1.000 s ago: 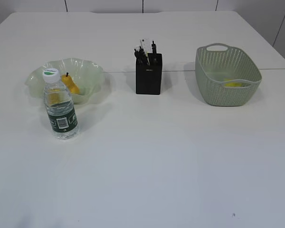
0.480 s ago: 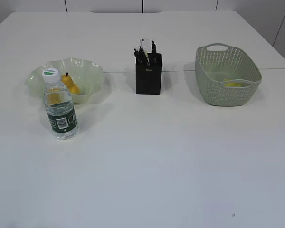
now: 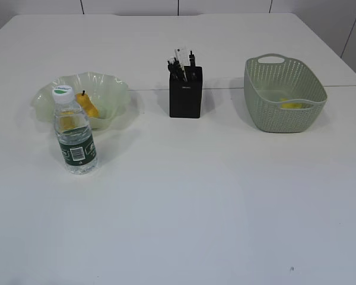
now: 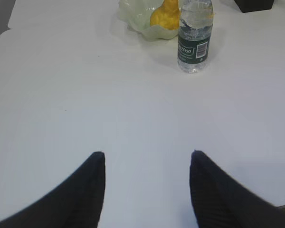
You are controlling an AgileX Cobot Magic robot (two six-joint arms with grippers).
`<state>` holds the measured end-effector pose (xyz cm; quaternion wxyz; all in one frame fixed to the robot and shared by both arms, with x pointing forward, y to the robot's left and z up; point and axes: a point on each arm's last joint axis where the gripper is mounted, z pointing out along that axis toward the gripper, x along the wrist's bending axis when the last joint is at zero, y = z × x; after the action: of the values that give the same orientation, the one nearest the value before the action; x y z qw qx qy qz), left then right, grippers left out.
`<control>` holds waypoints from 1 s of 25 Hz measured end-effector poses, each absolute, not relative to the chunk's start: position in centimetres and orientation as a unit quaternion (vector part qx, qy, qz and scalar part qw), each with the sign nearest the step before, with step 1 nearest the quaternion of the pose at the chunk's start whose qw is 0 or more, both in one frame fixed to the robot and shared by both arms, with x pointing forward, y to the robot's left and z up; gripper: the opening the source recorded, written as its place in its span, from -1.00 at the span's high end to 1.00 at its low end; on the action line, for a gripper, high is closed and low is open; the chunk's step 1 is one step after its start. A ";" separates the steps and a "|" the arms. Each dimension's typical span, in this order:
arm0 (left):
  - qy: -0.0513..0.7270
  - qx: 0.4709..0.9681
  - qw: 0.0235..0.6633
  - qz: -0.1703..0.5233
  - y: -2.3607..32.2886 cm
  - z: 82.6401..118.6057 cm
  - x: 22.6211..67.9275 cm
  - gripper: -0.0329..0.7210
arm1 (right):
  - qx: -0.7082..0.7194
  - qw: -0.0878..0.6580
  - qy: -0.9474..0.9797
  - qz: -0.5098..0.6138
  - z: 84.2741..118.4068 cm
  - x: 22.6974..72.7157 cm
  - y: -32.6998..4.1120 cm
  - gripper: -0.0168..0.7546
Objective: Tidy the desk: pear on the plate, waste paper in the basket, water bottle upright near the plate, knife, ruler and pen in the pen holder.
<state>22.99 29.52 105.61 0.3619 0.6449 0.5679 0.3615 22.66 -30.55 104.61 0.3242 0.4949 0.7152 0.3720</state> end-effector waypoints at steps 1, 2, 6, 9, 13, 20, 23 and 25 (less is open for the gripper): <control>0.568 0.645 0.362 0.362 29.5 105.6 23.0 -0.15 | 0.495 0.324 0.715 0.372 104.6 22.7 -30.6 0.36; 0.568 0.645 0.362 0.362 29.5 105.6 23.0 -0.15 | 0.495 0.324 0.715 0.372 104.6 22.7 -30.6 0.36; 0.568 0.645 0.362 0.362 29.5 105.6 23.0 -0.15 | 0.494 0.325 0.716 0.372 104.6 22.7 -30.6 0.36; 0.568 0.645 0.362 0.362 29.5 105.6 23.0 -0.15 | 0.494 0.325 0.716 0.372 104.6 22.7 -30.6 0.36; 0.568 0.645 0.362 0.362 29.5 105.6 23.0 -0.15 | 0.494 0.325 0.716 0.372 104.6 22.7 -30.6 0.36; 0.575 0.638 0.358 0.365 29.5 105.6 23.0 -0.15 | 0.532 0.344 0.688 0.354 104.6 22.6 -30.4 0.37; 0.575 0.639 0.358 0.365 29.5 105.6 23.0 -0.15 | 0.558 0.357 0.668 0.341 104.6 22.6 -30.3 0.37; 0.575 0.639 0.358 0.365 29.5 105.6 23.0 -0.15 | 0.569 0.363 0.658 0.334 104.6 22.6 -30.3 0.37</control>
<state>22.99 29.49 105.61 0.3580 0.6386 0.5753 0.3648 22.57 -30.28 104.61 0.3629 0.5689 0.6579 0.3344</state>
